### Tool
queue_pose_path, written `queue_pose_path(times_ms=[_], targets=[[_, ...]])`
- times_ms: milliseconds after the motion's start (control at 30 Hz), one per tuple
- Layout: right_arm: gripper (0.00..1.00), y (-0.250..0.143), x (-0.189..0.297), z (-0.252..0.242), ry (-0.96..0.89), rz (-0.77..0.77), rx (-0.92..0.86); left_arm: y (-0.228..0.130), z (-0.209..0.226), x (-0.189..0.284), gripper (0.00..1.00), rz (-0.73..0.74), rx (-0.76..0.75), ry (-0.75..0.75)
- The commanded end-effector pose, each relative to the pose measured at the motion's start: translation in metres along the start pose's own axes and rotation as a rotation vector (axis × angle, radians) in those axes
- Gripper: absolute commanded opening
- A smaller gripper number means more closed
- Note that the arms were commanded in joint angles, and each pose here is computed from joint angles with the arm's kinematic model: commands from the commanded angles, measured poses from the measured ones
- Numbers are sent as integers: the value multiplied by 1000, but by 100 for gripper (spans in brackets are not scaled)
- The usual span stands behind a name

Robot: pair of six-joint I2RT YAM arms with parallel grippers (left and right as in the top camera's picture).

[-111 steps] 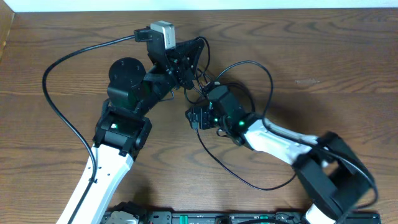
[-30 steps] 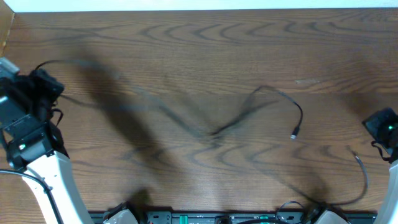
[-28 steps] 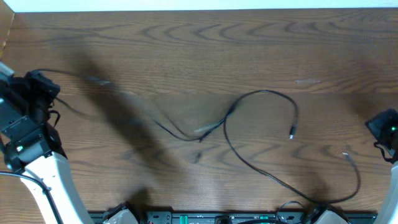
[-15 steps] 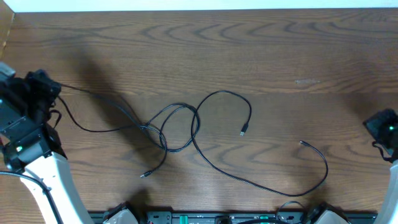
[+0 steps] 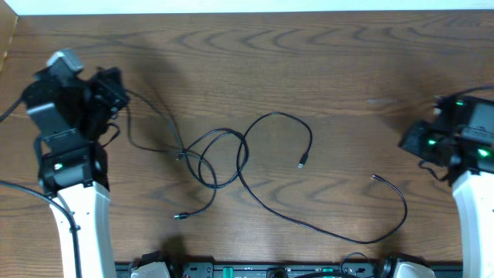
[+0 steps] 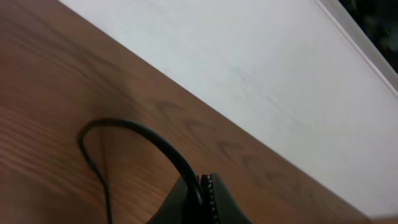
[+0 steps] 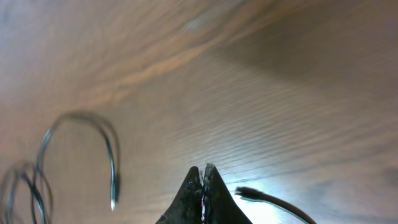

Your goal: Untangle cables

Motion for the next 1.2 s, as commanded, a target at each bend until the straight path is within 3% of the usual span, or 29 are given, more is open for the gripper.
queue_pose_path(times_ms=[0,200,467,767,1000,1167], targets=[[1,-14,-17,33,83,82,180,-13,-29,-1,8,49,-25,-72],[1,-48,-40,92,194,190,439,-47,-50,-5,8,157,-98,-116],[1,-86,-40,147,298,233,657,-80,-76,-6,8,246,-200,-188],[1,-134,-38,190,407,286,912,-116,-102,-1,8,314,-470,-297],[1,-160,-48,203,429,339,1006,-129,-87,2,9,373,-603,-269],[1,-169,-60,207,428,365,1022,-118,-72,-3,9,323,-618,-144]])
Point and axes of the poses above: each gripper's point midway between its finger pads, its own x axis back along the fingers, its own z axis along the line the jaws close on, y = z × x, the point moved 3 cm from there along x, back along the fingers, and after that the axes turned 6 degrees about x, right-handed, at the moved point
